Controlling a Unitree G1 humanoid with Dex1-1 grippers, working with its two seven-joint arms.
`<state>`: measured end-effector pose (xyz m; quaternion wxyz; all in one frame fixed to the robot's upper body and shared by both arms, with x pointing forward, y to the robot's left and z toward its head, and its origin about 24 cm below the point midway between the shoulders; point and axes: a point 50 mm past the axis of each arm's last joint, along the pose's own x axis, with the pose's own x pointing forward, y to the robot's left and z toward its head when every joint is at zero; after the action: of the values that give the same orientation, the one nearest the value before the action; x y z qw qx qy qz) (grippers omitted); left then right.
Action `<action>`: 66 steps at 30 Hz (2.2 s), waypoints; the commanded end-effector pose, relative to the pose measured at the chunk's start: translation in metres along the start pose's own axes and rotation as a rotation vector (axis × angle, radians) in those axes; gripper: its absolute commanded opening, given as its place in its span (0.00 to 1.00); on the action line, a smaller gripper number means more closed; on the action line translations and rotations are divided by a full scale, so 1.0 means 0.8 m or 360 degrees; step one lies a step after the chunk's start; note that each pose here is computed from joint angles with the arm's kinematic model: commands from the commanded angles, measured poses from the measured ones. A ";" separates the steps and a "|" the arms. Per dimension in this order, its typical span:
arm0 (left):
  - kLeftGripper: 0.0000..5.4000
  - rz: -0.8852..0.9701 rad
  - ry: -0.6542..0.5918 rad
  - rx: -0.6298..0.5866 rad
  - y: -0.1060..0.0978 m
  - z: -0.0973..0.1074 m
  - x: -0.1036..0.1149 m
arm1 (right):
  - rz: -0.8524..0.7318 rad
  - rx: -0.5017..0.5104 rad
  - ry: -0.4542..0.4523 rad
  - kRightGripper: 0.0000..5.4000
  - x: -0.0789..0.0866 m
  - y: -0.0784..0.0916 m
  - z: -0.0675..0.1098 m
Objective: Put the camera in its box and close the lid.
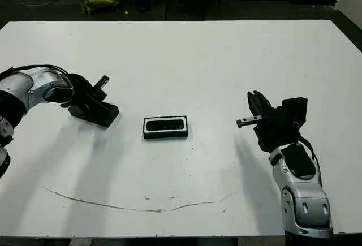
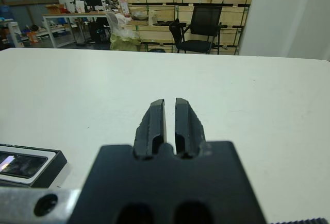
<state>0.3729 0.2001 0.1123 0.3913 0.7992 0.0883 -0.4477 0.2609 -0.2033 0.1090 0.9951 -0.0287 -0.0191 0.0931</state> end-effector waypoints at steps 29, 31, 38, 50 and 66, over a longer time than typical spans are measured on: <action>0.00 -0.0141 -0.0475 -0.0066 -0.016 0.066 -0.046 | 0.0013 0.0007 -0.0003 0.01 -0.010 0.000 0.003; 0.00 -0.0166 -0.0488 -0.0104 -0.016 0.072 -0.051 | 0.0005 0.0003 0.0004 0.01 -0.011 0.000 0.004; 0.00 -0.0202 -0.0566 -0.0078 -0.011 0.086 -0.059 | 0.0008 0.0004 0.0005 0.01 -0.010 -0.001 0.005; 0.00 -0.0008 -0.0512 -0.0082 0.001 0.073 -0.064 | 0.0001 0.0013 0.0008 0.01 -0.011 -0.001 0.003; 0.00 -0.0200 -0.0640 -0.0018 -0.011 0.096 -0.061 | -0.0013 0.0018 0.0015 0.01 -0.013 0.000 0.002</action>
<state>0.2957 0.1604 0.1319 0.3849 0.6945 0.0492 -0.6059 0.2534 -0.2015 0.1160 0.9944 -0.0227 -0.0306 0.0984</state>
